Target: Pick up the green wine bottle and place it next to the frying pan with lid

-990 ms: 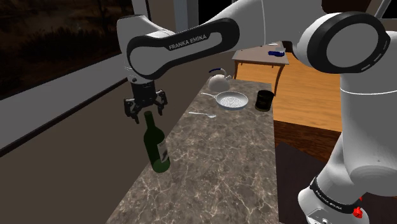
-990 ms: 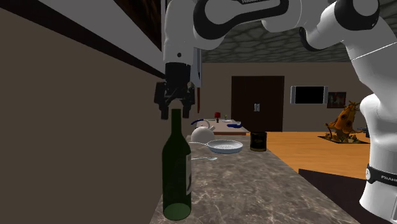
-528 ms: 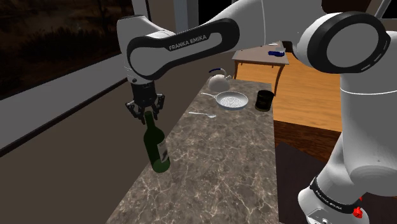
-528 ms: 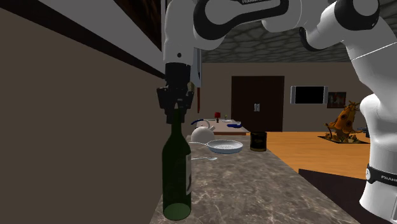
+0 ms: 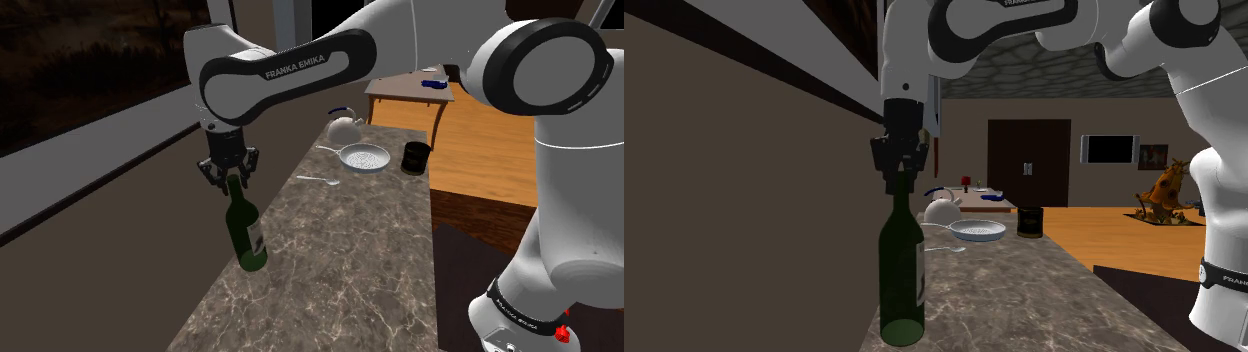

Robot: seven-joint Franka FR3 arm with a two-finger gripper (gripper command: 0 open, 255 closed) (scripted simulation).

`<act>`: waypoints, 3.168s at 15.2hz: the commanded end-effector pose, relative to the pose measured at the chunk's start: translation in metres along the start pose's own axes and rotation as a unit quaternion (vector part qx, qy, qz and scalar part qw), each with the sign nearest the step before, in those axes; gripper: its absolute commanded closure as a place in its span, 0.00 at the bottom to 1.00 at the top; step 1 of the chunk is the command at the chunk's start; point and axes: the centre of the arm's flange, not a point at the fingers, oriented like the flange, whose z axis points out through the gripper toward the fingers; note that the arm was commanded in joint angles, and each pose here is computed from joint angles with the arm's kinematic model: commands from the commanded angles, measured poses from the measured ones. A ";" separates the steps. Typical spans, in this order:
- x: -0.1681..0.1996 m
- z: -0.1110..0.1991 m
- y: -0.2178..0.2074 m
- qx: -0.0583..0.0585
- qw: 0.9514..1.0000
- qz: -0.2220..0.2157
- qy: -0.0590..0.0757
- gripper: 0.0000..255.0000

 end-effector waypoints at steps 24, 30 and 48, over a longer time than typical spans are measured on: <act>0.000 -0.114 0.020 0.000 1.000 0.000 0.000 1.00; -0.007 -0.119 0.099 0.000 1.000 0.000 0.000 1.00; -0.030 -0.133 0.335 0.000 1.000 0.000 0.000 1.00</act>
